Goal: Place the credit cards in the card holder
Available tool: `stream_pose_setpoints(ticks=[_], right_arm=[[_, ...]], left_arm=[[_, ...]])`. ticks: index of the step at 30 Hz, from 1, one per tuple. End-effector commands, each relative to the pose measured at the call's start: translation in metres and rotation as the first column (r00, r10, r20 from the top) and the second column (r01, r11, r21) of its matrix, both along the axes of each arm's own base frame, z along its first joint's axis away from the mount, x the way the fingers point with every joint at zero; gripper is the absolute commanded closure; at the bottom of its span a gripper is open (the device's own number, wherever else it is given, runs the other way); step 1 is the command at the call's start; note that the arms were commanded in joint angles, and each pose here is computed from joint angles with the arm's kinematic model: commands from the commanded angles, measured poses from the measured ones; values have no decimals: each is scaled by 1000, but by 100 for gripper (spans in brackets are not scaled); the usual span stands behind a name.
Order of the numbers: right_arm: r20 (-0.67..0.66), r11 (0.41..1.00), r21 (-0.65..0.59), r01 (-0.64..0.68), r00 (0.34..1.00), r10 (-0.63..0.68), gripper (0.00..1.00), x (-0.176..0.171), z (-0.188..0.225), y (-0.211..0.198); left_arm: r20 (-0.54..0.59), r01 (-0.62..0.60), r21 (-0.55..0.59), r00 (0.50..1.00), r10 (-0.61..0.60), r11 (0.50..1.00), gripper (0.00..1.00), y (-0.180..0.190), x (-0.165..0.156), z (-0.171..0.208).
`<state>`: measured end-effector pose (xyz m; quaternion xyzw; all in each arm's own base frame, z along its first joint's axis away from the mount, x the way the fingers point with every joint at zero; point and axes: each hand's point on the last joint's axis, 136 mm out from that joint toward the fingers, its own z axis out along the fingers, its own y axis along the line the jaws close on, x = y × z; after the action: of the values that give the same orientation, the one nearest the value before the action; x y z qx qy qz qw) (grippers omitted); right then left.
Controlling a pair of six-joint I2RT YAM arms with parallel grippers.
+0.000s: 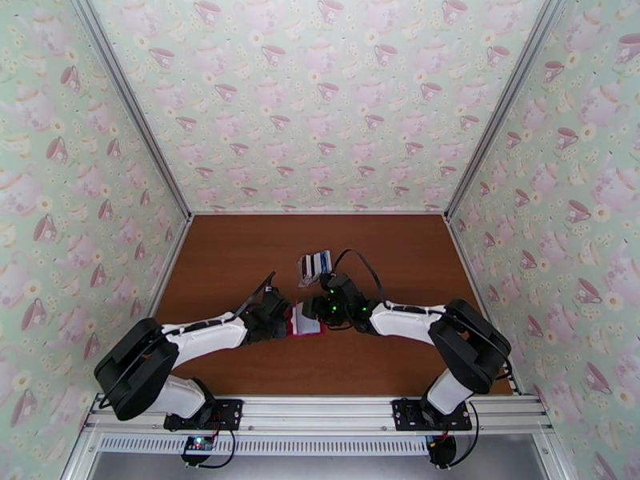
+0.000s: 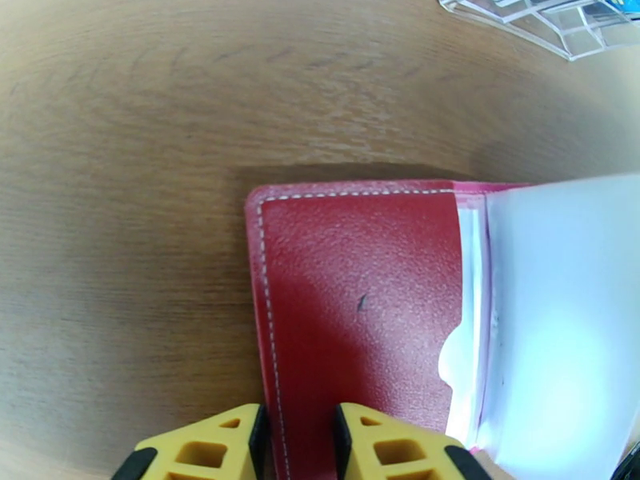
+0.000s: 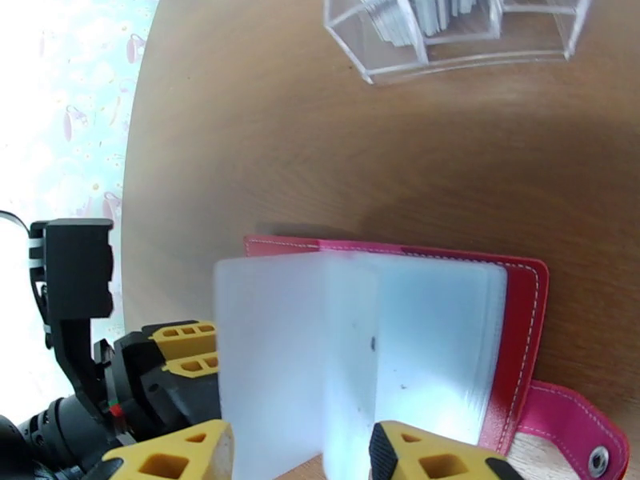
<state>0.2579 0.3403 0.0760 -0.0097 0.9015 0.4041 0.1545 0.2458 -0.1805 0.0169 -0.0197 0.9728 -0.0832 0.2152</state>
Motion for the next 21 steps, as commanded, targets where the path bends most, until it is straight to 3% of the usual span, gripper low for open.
stream_pose_setpoints(ticks=[1,13,21], right_arm=[[1,999,37,-23,1000,22,49,0,8,11],[-23,985,161,-57,998,61,50,-5,24,38],[-46,971,227,-73,995,86,49,-9,29,53]], left_arm=[[-45,10,-15,999,-11,1000,70,2,-12,-4],[-29,7,-34,1000,-8,999,60,3,-9,6],[-20,-81,-13,997,80,997,57,31,-9,23]])
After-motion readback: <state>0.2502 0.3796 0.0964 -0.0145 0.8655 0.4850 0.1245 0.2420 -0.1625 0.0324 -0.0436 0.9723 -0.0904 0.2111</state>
